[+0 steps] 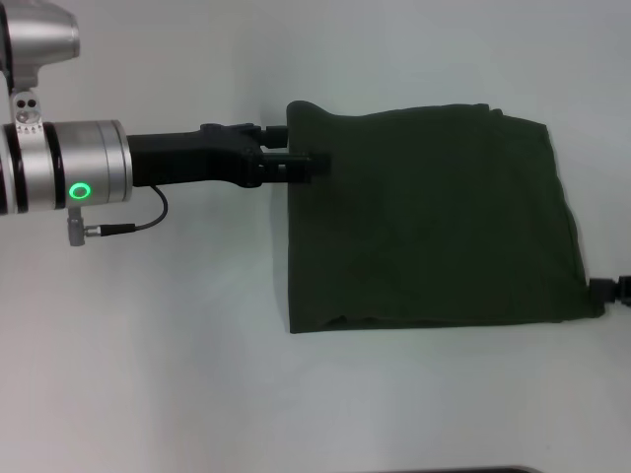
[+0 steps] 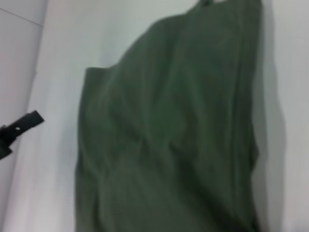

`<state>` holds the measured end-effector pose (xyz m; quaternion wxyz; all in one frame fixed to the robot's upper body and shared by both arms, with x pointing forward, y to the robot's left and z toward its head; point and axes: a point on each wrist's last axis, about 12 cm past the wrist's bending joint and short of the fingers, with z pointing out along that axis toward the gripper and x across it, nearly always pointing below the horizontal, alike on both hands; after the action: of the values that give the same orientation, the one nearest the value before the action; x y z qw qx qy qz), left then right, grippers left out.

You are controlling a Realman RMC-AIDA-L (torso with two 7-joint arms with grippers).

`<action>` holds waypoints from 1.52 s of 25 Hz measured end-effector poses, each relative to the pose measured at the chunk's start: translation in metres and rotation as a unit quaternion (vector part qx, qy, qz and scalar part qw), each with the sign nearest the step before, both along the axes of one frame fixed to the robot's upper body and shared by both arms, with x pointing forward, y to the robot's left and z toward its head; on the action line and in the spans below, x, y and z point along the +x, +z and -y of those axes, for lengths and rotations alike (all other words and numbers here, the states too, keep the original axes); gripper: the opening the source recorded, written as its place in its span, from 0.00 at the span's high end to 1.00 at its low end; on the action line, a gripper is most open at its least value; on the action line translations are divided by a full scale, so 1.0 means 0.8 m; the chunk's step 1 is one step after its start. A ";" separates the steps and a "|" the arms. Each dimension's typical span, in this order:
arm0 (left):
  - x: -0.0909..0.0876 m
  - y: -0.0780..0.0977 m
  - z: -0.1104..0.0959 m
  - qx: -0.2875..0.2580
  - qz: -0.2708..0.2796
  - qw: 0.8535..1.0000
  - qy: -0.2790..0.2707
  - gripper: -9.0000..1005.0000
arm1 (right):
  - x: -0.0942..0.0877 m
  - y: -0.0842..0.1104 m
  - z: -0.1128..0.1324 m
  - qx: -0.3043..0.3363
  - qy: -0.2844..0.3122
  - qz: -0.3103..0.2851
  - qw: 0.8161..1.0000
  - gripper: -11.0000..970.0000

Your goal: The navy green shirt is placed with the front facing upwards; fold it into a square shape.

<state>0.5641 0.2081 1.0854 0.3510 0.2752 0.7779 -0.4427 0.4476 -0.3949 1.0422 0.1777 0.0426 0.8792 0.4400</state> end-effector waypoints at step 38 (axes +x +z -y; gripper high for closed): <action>0.050 -0.005 0.028 0.084 0.090 0.991 0.055 0.07 | 0.071 0.048 -0.026 0.040 0.027 0.108 0.993 0.72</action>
<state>0.6039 0.1856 1.0811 0.4191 0.2989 0.7916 -0.3293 0.5041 -0.3741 1.0808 0.2581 -0.0219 0.8373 0.4815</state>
